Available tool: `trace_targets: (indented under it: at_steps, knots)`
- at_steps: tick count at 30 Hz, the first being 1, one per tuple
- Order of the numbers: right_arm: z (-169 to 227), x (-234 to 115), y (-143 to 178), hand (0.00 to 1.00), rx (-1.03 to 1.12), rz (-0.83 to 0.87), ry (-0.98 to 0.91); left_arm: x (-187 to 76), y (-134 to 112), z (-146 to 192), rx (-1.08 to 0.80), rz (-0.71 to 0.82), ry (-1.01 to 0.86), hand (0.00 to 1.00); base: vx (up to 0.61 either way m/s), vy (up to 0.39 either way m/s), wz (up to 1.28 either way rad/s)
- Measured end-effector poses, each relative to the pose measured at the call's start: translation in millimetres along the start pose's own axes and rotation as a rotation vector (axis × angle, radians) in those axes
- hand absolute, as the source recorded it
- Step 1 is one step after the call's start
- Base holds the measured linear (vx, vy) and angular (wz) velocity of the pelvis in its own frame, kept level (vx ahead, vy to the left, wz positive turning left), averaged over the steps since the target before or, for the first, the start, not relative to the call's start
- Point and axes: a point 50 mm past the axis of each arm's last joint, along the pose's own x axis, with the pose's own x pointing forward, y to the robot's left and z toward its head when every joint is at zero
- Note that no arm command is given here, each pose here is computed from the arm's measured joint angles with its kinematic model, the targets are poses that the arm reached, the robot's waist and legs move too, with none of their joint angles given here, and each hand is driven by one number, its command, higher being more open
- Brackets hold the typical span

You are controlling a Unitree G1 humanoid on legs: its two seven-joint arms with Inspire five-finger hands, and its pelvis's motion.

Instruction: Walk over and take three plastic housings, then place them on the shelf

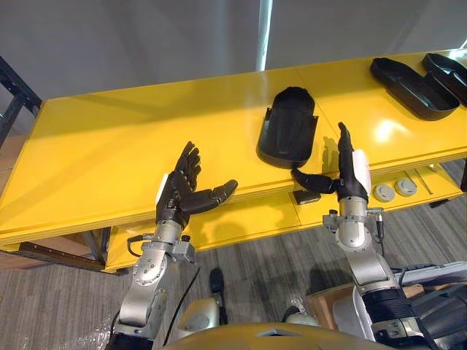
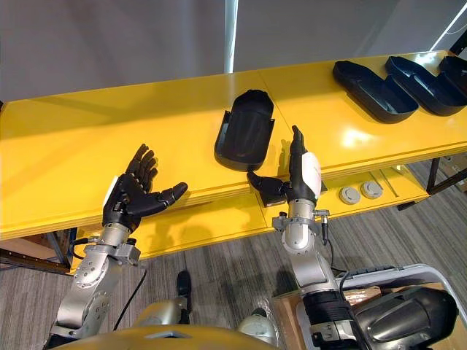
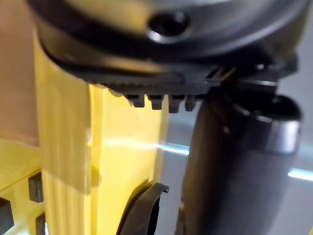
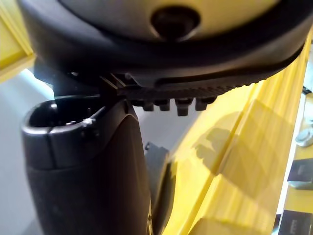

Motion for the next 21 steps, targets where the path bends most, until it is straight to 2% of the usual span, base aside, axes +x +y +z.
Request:
trace_targets:
  at_steps: [5,9,16,19,21]
  knots:
    - [1,3,1,1.00,0.017,0.000,-0.001,0,-3,-1,-0.002,-0.026,0.003,1.00,0.00,0.000,0.00]
    - [5,4,-4,1.00,0.124,-0.015,-0.019,0,-3,0,-0.024,-0.041,0.000,1.00,0.00,0.000,0.00]
    - [47,19,-62,1.00,0.391,-0.174,-0.302,8,1,12,0.024,-0.064,-0.056,1.00,0.00,-0.005,-0.02]
    - [53,29,-76,1.00,0.452,-0.180,-0.342,17,0,23,0.045,-0.084,-0.101,1.00,-0.03,-0.008,-0.05]
    - [48,37,-77,1.00,0.552,-0.124,-0.312,23,-4,32,0.053,-0.106,-0.140,1.00,-0.04,-0.006,-0.05]
